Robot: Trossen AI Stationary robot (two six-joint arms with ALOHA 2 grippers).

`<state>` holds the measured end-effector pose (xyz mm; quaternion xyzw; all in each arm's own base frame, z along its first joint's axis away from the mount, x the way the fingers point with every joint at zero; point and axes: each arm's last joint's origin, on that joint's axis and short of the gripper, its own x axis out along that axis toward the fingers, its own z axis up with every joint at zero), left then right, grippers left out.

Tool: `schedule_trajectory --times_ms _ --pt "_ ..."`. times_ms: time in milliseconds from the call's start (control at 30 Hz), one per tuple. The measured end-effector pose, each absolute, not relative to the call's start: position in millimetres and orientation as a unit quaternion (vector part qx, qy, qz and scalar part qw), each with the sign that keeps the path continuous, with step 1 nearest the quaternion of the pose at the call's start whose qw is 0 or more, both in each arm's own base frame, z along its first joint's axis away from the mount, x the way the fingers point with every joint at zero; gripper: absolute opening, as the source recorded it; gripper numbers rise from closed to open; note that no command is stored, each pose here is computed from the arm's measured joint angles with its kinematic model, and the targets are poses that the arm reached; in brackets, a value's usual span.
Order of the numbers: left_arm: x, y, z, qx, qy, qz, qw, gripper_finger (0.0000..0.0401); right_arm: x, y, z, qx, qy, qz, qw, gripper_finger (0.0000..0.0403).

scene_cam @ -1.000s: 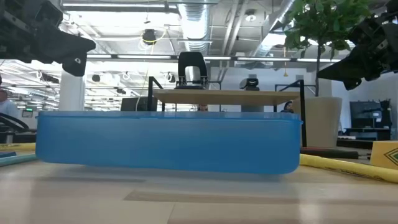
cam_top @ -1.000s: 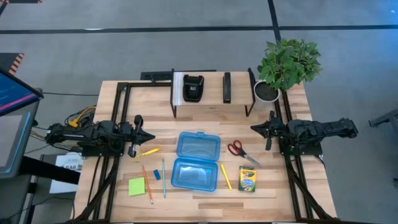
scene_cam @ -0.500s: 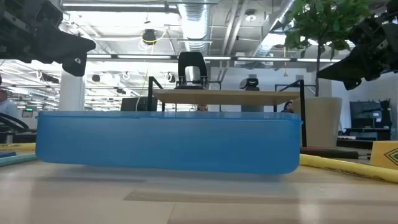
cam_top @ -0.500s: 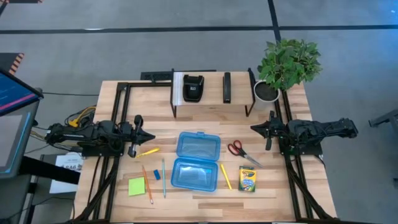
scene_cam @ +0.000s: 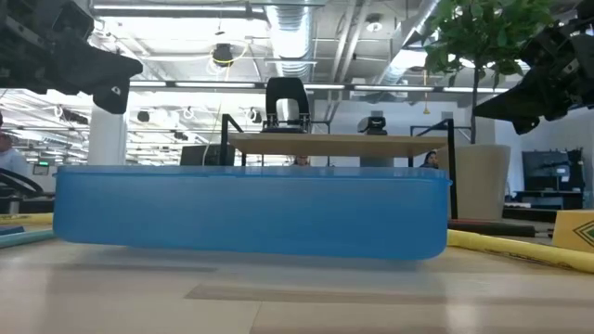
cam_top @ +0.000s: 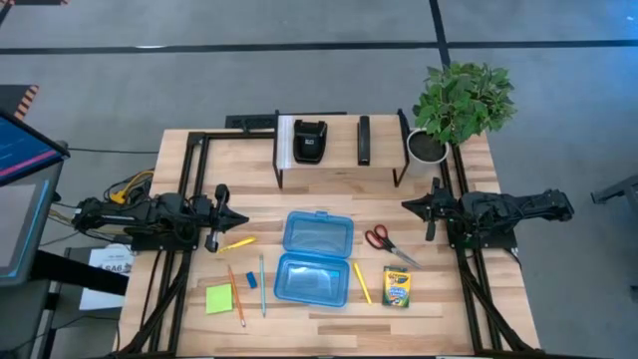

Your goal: Pack school essentials

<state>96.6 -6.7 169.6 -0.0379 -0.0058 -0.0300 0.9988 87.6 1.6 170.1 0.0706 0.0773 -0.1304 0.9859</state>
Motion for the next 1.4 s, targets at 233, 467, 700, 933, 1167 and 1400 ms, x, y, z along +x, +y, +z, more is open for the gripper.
schedule_trajectory --times_ms 233,467,700,933,1167,1400 --pt "97 -7 170 -0.038 -0.006 -0.030 0.999 0.0000 88 2 170 0.070 0.078 -0.130 0.986 0.0028" --pt "97 -7 170 -0.038 -0.006 -0.030 0.999 0.0000 88 2 170 0.072 0.076 -0.130 0.986 0.0027" --pt "97 -7 170 -0.038 -0.006 -0.030 0.999 0.0000 87 2 174 0.052 0.076 -0.128 0.987 0.0028" --pt "97 -7 170 -0.038 -0.006 -0.030 0.999 0.0000 88 1 185 0.029 0.025 -0.126 0.991 0.0027" --pt "97 -7 170 -0.038 -0.006 -0.030 0.999 0.0000 88 1 196 0.029 -0.028 -0.125 0.991 0.0027" --pt "97 -7 170 -0.038 -0.006 -0.030 0.999 0.0000 83 1 222 0.085 -0.162 -0.116 0.976 0.0027"
